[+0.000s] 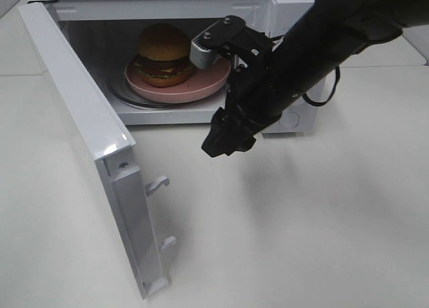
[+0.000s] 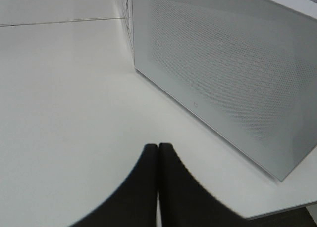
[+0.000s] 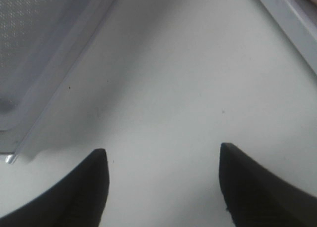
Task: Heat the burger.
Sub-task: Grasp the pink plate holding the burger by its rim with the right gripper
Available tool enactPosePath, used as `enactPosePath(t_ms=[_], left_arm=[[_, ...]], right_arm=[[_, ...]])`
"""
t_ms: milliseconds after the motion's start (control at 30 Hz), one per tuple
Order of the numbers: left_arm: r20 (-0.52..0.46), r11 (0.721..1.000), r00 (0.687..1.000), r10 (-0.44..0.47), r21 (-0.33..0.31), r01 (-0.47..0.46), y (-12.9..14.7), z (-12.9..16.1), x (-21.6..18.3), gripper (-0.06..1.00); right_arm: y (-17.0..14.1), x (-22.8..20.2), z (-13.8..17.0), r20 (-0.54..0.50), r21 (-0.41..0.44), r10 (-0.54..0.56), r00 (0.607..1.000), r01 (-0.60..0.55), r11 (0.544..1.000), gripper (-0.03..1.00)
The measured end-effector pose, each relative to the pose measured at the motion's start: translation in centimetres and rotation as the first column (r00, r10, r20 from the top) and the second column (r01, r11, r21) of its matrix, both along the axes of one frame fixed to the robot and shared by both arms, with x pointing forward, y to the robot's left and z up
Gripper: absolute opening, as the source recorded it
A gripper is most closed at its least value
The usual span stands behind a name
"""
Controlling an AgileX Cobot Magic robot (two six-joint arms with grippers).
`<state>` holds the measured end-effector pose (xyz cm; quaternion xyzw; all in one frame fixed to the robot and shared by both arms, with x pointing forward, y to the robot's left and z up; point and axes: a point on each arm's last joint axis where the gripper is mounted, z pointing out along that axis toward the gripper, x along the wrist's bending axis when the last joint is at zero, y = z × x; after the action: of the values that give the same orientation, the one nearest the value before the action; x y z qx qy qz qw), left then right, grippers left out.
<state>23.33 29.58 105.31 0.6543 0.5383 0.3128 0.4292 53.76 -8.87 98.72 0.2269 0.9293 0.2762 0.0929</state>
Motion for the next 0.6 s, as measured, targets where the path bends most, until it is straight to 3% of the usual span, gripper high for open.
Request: enactPosePath(t_ms=[333, 600], left_arm=[[0.000, 1.000, 1.000, 0.000, 0.000, 0.000, 0.0, 0.0, 0.0, 0.00], [0.000, 1.000, 1.000, 0.000, 0.000, 0.000, 0.0, 0.0, 0.0, 0.00]], right_arm=[[4.4, 1.4, -0.5, 0.181, -0.052, 0.149, 0.972, -0.142, 0.989, 0.65], [7.5, 2.1, -2.0, 0.356, -0.190, 0.310, 0.881, -0.257, 0.948, 0.65]])
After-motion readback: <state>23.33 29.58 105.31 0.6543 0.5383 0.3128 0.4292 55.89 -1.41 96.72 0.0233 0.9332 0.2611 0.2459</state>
